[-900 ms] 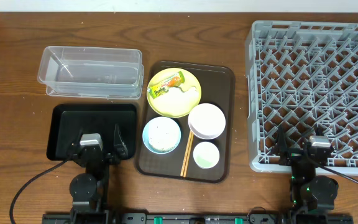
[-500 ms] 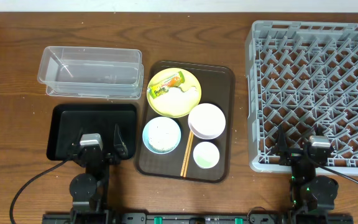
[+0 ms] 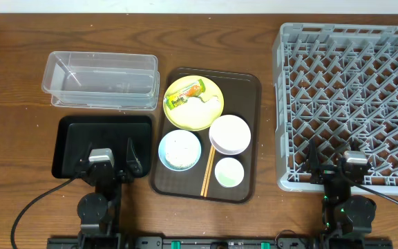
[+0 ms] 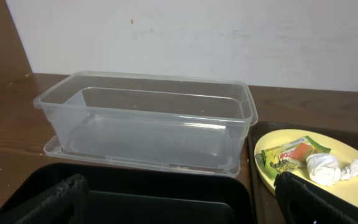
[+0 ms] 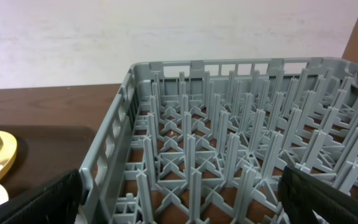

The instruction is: Sort waste into correct bins and load items into the dishwasher rack

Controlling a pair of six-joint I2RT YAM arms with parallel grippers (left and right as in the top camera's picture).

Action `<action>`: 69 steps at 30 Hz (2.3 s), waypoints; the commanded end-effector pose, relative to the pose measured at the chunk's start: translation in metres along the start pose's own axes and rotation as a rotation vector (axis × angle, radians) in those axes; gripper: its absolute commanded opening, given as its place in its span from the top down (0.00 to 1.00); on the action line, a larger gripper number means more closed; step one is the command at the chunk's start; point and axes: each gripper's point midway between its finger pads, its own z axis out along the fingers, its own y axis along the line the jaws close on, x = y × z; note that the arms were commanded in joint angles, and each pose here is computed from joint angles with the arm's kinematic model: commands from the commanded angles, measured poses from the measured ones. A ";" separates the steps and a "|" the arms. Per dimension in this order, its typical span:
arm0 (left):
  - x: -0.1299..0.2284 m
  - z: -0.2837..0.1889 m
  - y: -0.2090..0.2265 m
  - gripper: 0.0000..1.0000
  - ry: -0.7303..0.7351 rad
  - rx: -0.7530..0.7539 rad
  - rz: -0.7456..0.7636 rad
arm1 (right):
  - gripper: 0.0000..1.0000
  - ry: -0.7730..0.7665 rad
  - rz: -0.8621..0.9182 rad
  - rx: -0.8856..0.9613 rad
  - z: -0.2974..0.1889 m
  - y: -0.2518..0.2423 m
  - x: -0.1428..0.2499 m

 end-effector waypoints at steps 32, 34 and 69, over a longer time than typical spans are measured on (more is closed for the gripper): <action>0.017 0.001 0.005 0.02 0.053 -0.024 -0.026 | 0.01 0.001 0.140 -0.003 0.000 0.001 0.001; 0.019 0.001 0.005 0.02 0.059 -0.025 -0.057 | 0.01 -0.001 0.167 -0.003 0.000 0.001 -0.001; 0.002 0.012 -0.042 0.02 0.973 0.095 -0.186 | 0.01 0.735 0.075 0.068 0.068 0.005 -0.024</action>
